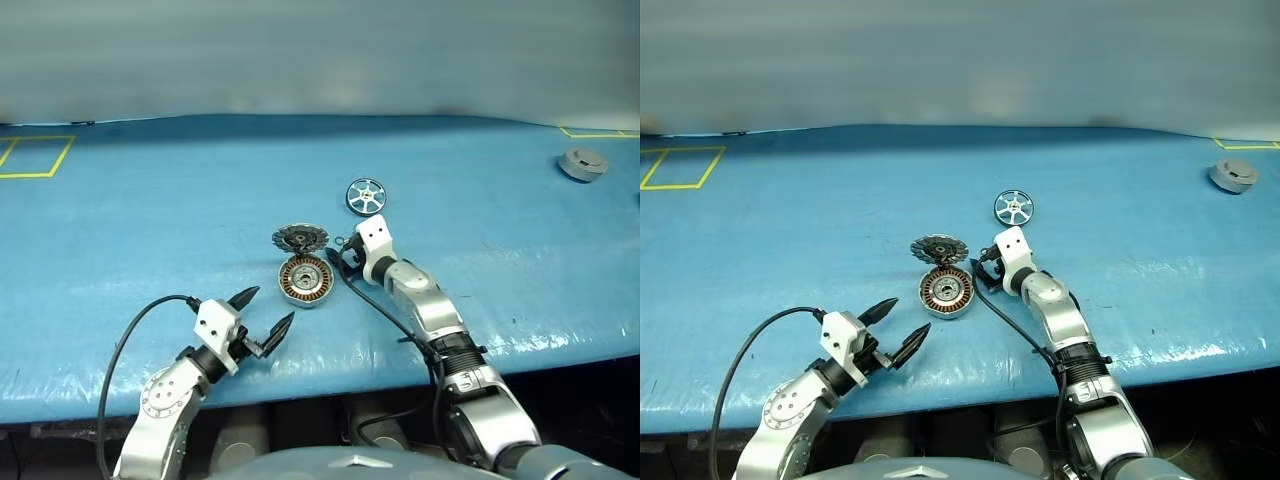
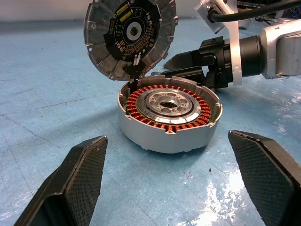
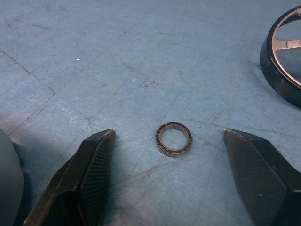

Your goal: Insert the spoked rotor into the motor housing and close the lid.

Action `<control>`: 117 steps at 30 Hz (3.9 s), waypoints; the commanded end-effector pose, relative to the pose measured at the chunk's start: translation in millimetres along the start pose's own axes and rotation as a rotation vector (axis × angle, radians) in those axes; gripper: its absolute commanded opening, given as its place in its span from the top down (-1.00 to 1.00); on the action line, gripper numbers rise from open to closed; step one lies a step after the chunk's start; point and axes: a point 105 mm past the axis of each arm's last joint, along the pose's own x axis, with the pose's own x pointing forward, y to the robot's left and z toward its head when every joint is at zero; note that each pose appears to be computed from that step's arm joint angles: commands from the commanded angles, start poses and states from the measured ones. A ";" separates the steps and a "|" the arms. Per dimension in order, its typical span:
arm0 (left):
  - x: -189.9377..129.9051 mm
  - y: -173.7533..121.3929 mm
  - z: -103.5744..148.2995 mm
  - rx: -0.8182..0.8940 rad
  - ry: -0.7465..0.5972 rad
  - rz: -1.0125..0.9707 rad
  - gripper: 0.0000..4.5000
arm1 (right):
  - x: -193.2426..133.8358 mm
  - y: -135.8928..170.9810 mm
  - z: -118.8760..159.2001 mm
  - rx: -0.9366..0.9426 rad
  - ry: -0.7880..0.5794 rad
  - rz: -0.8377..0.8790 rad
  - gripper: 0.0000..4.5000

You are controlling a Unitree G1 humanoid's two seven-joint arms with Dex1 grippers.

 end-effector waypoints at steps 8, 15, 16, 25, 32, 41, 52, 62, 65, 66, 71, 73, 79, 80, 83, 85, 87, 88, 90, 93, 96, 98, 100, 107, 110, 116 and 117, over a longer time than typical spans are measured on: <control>1.9 7.1 11.4 0.045 -0.052 0.050 -1.00 | 2.0 -1.7 -11.1 -0.034 0.044 -0.048 0.70; 2.8 5.9 12.5 0.051 -0.062 0.056 -1.00 | -32.8 -5.0 -21.0 -0.048 0.069 -0.062 0.70; 2.9 5.7 12.8 0.053 -0.065 0.055 -1.00 | -40.7 -4.2 -21.5 -0.055 0.074 -0.058 0.70; 5.4 2.8 13.6 0.082 -0.067 0.020 -1.00 | -108.5 12.9 16.4 -0.089 0.020 0.033 0.70; 7.5 -1.2 5.0 0.105 -0.035 -0.034 -1.00 | -118.0 48.9 46.4 -0.082 -0.044 0.197 0.70; 7.5 1.2 0.5 0.118 -0.028 -0.016 -1.00 | -78.2 82.2 52.6 -0.055 -0.070 0.207 0.70; 8.3 0.9 -0.3 0.109 -0.033 -0.008 -1.00 | -55.6 96.0 44.3 -0.069 -0.053 0.239 0.70; 8.1 1.7 -2.2 0.107 -0.026 -0.003 -1.00 | -52.6 97.8 32.2 -0.033 -0.019 0.253 0.70; 7.6 2.4 -4.0 0.107 -0.024 -0.002 -1.00 | -52.7 95.8 28.7 -0.024 -0.010 0.244 0.70; 7.5 2.6 -4.8 0.108 -0.023 -0.002 -1.00 | -52.8 95.2 28.0 -0.023 -0.009 0.242 0.70; 7.4 3.0 -8.3 0.106 -0.017 -0.004 -1.00 | -55.7 95.9 28.1 -0.006 -0.006 0.249 0.26; 7.7 2.9 -9.0 0.104 -0.017 -0.005 -1.00 | -58.6 98.1 34.0 0.013 -0.025 0.261 -0.02; 8.2 3.0 -10.0 0.101 -0.022 0.000 -1.00 | -71.5 98.1 66.1 0.051 -0.117 0.273 -0.02; 8.0 3.0 -10.4 0.100 -0.022 0.001 -1.00 | -74.0 97.5 71.1 0.052 -0.128 0.270 -0.02; 7.8 2.5 -11.4 0.098 -0.022 0.002 -1.00 | -76.2 94.7 74.2 0.046 -0.114 0.243 0.15; 8.3 2.0 -11.9 0.096 -0.022 0.000 -1.00 | -74.8 94.1 72.5 -0.008 -0.080 0.226 0.39; 9.0 1.4 -12.1 0.094 -0.023 -0.001 -1.00 | -71.2 93.6 70.2 -0.049 -0.044 0.210 0.69; 9.3 1.2 -12.1 0.094 -0.024 -0.002 -1.00 | -69.1 93.3 69.1 -0.056 -0.030 0.206 0.84; 9.8 1.0 -11.7 0.092 -0.029 -0.002 -1.00 | -65.2 92.5 66.5 -0.066 -0.001 0.204 0.99; 9.8 0.2 -11.3 0.093 -0.033 -0.003 -1.00 | -60.5 90.0 61.2 -0.089 0.046 0.213 0.99; 8.7 0.1 -11.3 0.094 -0.034 -0.001 -1.00 | -58.6 89.4 56.1 -0.103 0.085 0.235 0.99; 8.1 0.1 -11.4 0.095 -0.035 0.002 -1.00 | -57.7 88.9 52.3 -0.114 0.107 0.247 0.99; 7.5 0.2 -11.4 0.096 -0.036 0.006 -1.00 | -56.7 88.2 48.4 -0.124 0.127 0.255 0.99; 6.5 0.1 -11.9 0.095 -0.038 0.016 -1.00 | -54.9 91.8 40.8 -0.122 0.159 0.293 0.99; 6.4 0.4 -12.3 0.096 -0.036 0.021 -1.00 | -55.1 95.2 38.4 -0.119 0.165 0.317 0.99; 5.1 2.0 -13.4 0.095 -0.031 0.030 -1.00 | -57.3 100.2 34.6 -0.116 0.168 0.351 0.99; 5.0 2.1 -13.6 0.094 -0.030 0.031 -1.00 | -57.5 100.5 34.3 -0.115 0.168 0.352 0.99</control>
